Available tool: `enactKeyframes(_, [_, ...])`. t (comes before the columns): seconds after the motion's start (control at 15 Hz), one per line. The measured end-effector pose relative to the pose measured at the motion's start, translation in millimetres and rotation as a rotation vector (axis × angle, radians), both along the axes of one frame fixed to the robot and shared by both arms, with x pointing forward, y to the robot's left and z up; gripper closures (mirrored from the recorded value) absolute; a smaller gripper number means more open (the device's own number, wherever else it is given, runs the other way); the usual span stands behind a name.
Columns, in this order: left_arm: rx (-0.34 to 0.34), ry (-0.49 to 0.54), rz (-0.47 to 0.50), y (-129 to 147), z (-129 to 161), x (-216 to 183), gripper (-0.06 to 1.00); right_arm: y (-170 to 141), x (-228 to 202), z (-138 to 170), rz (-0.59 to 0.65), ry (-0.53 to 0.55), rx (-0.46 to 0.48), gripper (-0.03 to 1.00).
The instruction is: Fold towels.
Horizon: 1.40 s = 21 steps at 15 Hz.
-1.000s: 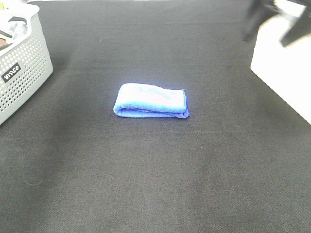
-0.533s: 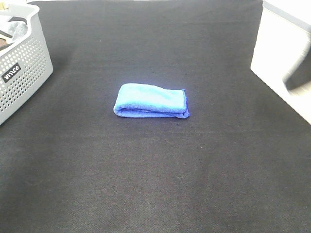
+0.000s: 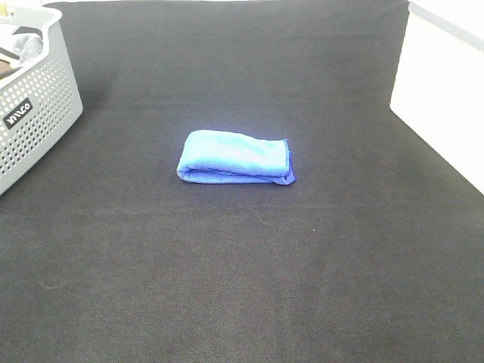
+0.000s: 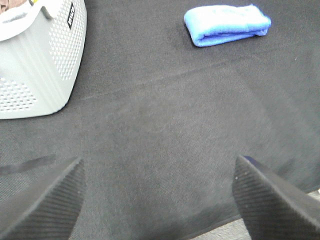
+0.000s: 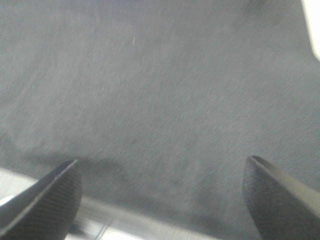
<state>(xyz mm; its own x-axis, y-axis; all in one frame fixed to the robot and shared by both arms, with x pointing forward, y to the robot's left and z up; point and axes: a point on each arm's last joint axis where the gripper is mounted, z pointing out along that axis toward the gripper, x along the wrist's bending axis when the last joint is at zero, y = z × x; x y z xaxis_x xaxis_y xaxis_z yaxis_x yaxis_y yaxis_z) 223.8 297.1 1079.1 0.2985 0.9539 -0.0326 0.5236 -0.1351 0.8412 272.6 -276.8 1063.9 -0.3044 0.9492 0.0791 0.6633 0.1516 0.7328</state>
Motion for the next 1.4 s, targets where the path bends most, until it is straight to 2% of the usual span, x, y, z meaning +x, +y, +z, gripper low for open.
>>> enactKeyframes(0.2, [-0.003, -0.008, 0.003, -2.4, -21.4, 11.4, 0.17, -5.1, -14.7, -9.2, -0.019, -0.095, -0.026, 0.14])
enactKeyframes(0.33, [-0.003, -0.032, 0.001, -3.6, -25.9, 17.0, 0.17, -6.8, -15.8, -10.0, -0.027, -0.119, -0.039, 0.14])
enactKeyframes(0.8, [0.014, -0.049, -0.049, -6.7, -26.2, 17.2, 0.17, -7.2, -15.5, -9.7, -0.030, -0.124, -0.043, 0.14])
enactKeyframes(1.4, [0.012, -0.049, -0.040, -6.9, -26.1, 17.3, 0.17, -7.3, -15.4, -9.7, -0.037, -0.124, -0.043, 0.14])
